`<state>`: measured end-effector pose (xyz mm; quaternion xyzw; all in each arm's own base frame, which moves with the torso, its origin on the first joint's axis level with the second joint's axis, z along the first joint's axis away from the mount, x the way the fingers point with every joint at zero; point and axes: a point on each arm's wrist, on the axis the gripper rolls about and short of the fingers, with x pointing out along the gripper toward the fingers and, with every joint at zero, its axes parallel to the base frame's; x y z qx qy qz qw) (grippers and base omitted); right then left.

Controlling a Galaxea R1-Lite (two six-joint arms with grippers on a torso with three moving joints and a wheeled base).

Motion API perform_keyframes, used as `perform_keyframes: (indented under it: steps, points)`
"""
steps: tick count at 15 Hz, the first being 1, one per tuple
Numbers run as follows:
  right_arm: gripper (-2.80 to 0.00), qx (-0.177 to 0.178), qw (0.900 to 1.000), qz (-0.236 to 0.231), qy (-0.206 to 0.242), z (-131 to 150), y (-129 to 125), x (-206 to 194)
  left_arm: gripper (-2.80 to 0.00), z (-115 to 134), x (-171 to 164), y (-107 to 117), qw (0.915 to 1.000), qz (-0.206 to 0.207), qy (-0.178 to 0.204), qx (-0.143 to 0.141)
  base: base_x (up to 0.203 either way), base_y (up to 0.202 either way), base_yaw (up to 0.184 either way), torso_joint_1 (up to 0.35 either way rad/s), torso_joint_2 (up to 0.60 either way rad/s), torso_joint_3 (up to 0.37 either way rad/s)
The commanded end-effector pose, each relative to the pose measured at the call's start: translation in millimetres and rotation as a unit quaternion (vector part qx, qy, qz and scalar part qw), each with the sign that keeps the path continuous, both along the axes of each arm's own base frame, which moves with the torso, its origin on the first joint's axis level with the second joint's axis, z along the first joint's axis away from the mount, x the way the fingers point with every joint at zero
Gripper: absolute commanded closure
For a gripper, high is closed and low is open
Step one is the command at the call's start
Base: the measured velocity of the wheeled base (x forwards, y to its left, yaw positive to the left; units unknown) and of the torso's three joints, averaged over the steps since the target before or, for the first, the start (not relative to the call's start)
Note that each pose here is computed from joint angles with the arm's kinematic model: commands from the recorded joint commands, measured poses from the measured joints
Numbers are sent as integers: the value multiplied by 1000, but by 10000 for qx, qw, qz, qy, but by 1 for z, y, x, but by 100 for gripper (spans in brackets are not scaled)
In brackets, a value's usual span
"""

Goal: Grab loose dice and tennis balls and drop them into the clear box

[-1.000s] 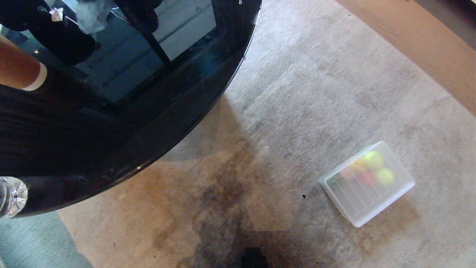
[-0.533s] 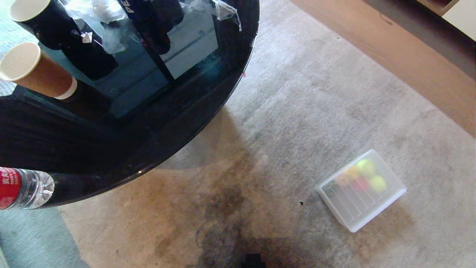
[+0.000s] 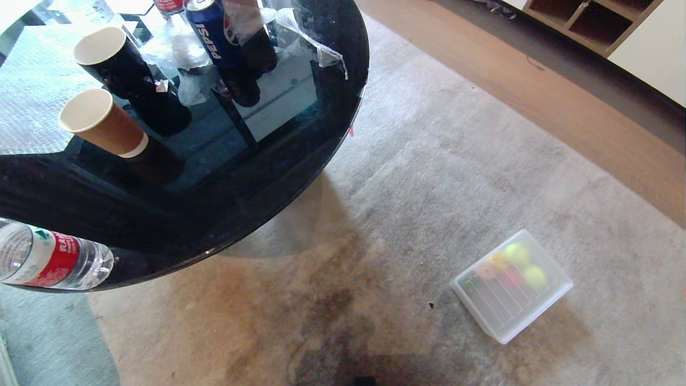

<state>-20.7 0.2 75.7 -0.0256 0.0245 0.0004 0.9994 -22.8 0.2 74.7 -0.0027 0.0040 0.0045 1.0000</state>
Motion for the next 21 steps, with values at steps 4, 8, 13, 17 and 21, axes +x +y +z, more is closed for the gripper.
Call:
perform_keyframes:
  steps: [4,8,13,17,21]
  points:
    - [0,-3,10000,2,16,0,0,0,0,0,0,0,10000,1,-2,-4,0,0,0,3,2,203]
    - [0,-3,10000,2,16,0,0,0,0,0,0,0,10000,1,-2,-4,0,0,0,2,1,200]
    - [0,-3,10000,2,16,0,0,0,0,0,0,0,10000,1,-2,-4,0,0,0,3,2,202]
    - [0,-3,10000,2,16,0,0,0,0,0,0,0,10000,1,-2,-4,0,0,0,1,1,205]
    - [0,-3,10000,2,16,0,0,0,0,0,0,0,10000,1,-2,-4,0,0,0,3,1,203]
